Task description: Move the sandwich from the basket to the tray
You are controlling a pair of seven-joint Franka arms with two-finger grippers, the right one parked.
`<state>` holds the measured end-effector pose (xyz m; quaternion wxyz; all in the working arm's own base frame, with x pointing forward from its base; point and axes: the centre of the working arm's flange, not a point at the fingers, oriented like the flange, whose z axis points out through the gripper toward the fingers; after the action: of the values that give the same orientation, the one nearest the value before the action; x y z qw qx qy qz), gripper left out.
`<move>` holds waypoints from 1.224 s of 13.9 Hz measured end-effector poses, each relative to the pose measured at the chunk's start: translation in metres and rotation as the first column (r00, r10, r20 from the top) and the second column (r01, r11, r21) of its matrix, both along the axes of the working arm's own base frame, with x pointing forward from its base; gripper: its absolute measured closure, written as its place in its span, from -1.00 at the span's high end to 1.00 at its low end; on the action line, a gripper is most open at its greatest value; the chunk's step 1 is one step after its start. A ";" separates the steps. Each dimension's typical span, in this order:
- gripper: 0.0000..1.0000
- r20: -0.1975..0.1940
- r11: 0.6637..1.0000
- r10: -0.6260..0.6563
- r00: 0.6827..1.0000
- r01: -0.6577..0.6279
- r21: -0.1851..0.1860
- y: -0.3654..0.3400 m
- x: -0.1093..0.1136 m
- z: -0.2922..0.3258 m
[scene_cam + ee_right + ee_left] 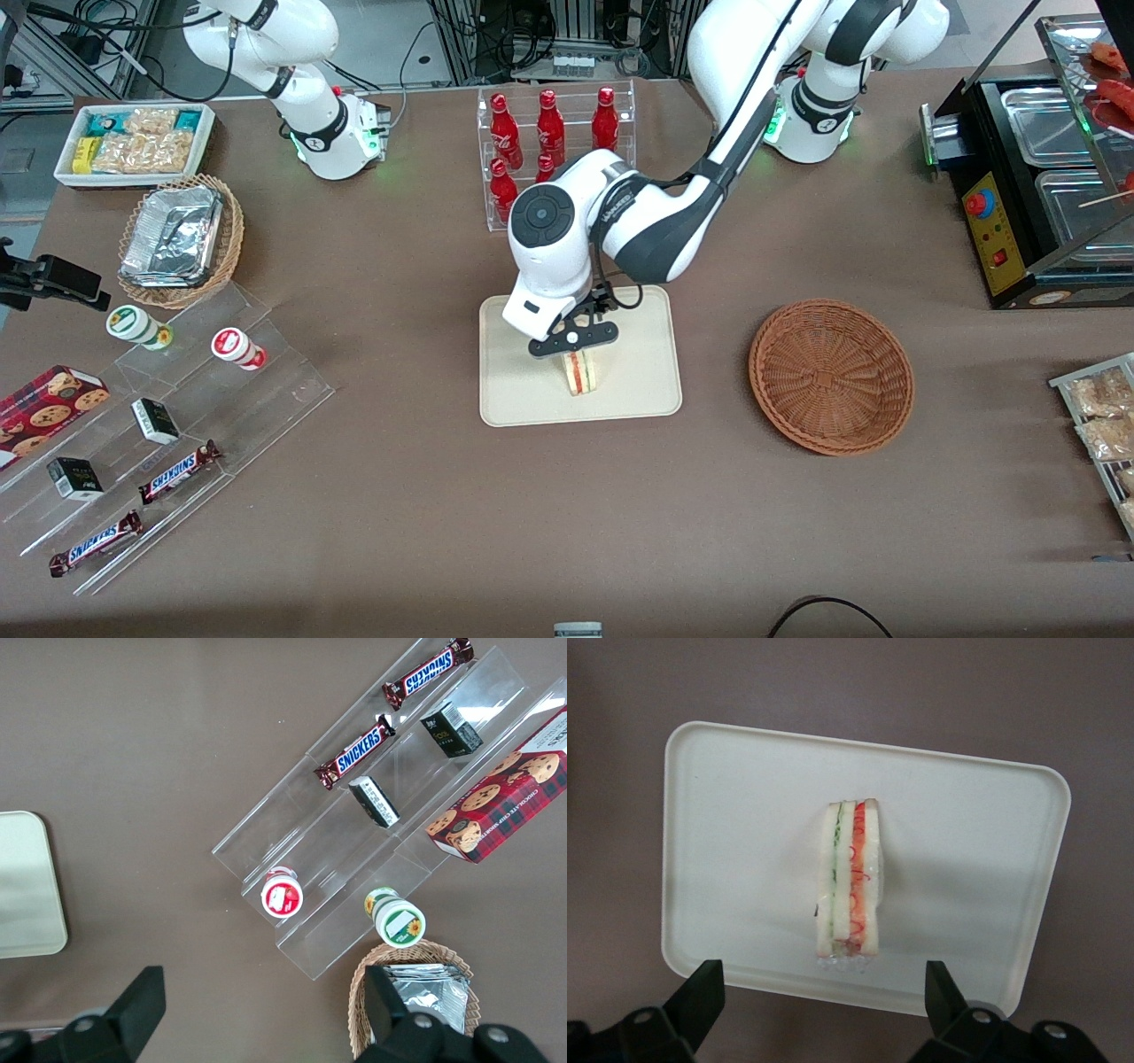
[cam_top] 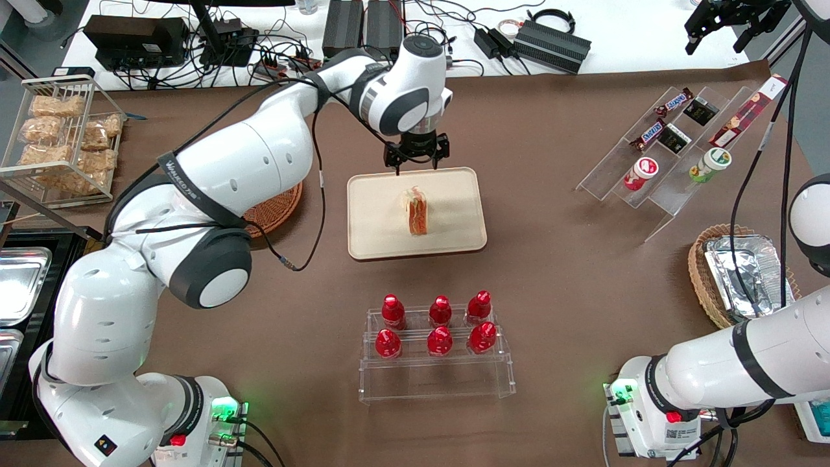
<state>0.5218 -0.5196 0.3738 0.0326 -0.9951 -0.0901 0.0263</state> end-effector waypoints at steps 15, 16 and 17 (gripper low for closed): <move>1.00 -0.115 0.990 -0.138 0.984 0.137 -0.021 0.324 0.071 0.096; 1.00 -0.111 0.988 -0.152 0.982 0.150 -0.028 0.340 0.066 0.106; 1.00 -0.116 0.985 -0.171 0.978 0.168 -0.035 0.355 0.059 0.117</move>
<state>0.5811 -0.1643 0.4908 0.0278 -0.9961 -0.0025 0.0836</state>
